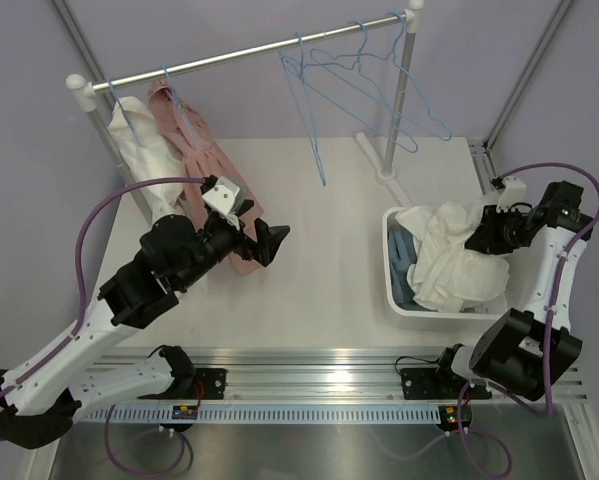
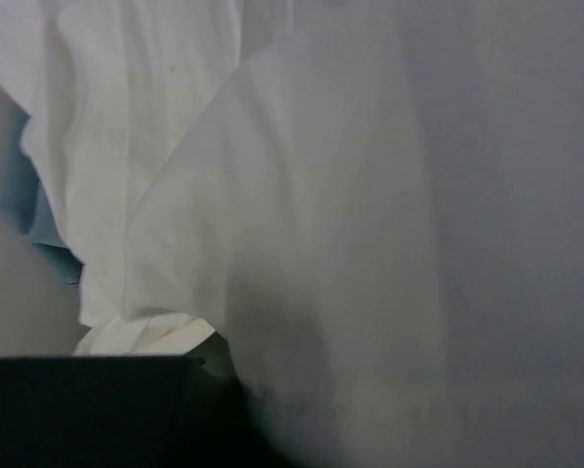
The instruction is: Remove the skirt from the hanger
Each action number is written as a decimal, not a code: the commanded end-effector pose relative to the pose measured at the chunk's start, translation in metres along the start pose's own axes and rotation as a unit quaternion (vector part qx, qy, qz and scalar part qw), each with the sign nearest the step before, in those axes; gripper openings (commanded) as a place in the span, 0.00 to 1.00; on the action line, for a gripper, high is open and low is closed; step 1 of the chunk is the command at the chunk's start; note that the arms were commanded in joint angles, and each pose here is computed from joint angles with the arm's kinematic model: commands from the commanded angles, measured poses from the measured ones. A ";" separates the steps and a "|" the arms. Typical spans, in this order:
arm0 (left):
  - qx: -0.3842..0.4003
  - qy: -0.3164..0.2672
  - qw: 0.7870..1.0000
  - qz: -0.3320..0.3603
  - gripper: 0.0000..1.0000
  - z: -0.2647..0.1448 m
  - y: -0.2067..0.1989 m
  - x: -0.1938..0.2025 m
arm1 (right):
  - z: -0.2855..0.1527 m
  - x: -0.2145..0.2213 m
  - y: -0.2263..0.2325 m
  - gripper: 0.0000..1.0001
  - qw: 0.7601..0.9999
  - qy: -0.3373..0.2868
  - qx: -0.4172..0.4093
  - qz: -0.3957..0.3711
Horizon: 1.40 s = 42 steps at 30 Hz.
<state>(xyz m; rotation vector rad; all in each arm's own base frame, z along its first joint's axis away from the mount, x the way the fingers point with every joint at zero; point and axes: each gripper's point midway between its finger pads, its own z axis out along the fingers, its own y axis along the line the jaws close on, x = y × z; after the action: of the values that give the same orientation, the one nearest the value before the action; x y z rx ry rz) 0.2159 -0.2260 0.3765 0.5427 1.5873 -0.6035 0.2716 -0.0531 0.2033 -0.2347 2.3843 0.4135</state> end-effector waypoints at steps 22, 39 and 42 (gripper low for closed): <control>-0.015 0.016 0.998 -0.054 0.99 0.019 0.001 0.043 | -0.016 0.010 -0.033 0.82 0.989 0.060 0.072 -0.114; -0.040 0.006 0.998 -0.043 0.99 -0.004 0.012 0.008 | -0.105 -0.174 -0.019 0.99 0.969 -0.206 0.136 -0.021; -0.048 0.004 0.998 -0.040 0.99 -0.008 0.016 0.006 | -0.113 -0.182 -0.020 1.00 0.957 -0.243 0.158 -0.021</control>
<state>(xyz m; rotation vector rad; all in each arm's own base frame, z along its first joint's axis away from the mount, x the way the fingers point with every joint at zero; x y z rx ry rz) 0.2188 -0.2215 0.3450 0.4625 1.6972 -0.5986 0.3378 -0.1006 0.3585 -0.1132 2.0848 0.1005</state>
